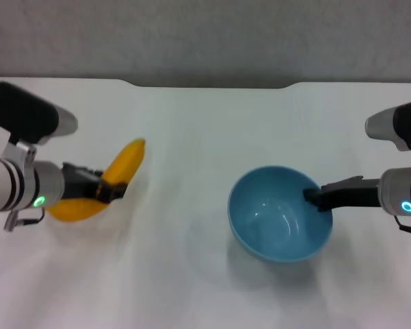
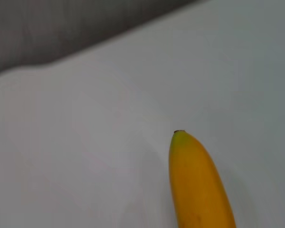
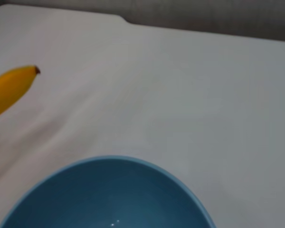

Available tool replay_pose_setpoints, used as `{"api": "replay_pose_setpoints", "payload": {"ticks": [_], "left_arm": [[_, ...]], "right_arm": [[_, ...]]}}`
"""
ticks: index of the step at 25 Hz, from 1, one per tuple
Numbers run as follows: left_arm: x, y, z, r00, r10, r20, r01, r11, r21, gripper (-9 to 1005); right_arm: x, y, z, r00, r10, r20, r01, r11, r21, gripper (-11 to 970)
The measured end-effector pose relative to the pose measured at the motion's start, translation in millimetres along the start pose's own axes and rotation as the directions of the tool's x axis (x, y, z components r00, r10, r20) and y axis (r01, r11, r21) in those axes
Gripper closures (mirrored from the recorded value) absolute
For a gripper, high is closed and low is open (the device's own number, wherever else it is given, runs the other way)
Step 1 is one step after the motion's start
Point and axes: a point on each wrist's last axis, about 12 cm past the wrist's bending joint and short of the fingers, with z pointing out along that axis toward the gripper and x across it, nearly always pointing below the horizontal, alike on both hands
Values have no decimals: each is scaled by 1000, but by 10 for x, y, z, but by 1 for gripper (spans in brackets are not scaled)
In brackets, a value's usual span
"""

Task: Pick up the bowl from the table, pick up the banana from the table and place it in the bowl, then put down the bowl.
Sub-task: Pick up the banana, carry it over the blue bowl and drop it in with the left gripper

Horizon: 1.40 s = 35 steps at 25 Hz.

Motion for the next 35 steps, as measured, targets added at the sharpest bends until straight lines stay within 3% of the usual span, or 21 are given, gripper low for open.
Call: {"api": "replay_pose_setpoints", "payload": {"ticks": [8, 14, 17, 21, 35], "left_arm": [[-409, -259, -204, 976, -105, 192, 78, 987, 143, 475], [-721, -632, -372, 939, -160, 303, 63, 950, 307, 475], [-801, -737, -418, 917, -219, 332, 83, 922, 378, 475], [-791, -829, -413, 888, -301, 349, 115, 878, 464, 474], [-660, -868, -241, 873, -375, 312, 175, 838, 516, 475]], "right_arm": [[-224, 132, 99, 998, -27, 60, 28, 1000, -7, 923], [-234, 169, 165, 998, -35, 53, 35, 999, 6, 923], [-240, 183, 194, 998, -33, 45, 33, 999, 6, 923], [-304, 234, 217, 997, -19, 79, 19, 1000, -4, 923], [-532, 403, 192, 989, -35, 146, 43, 998, -52, 923]]}}
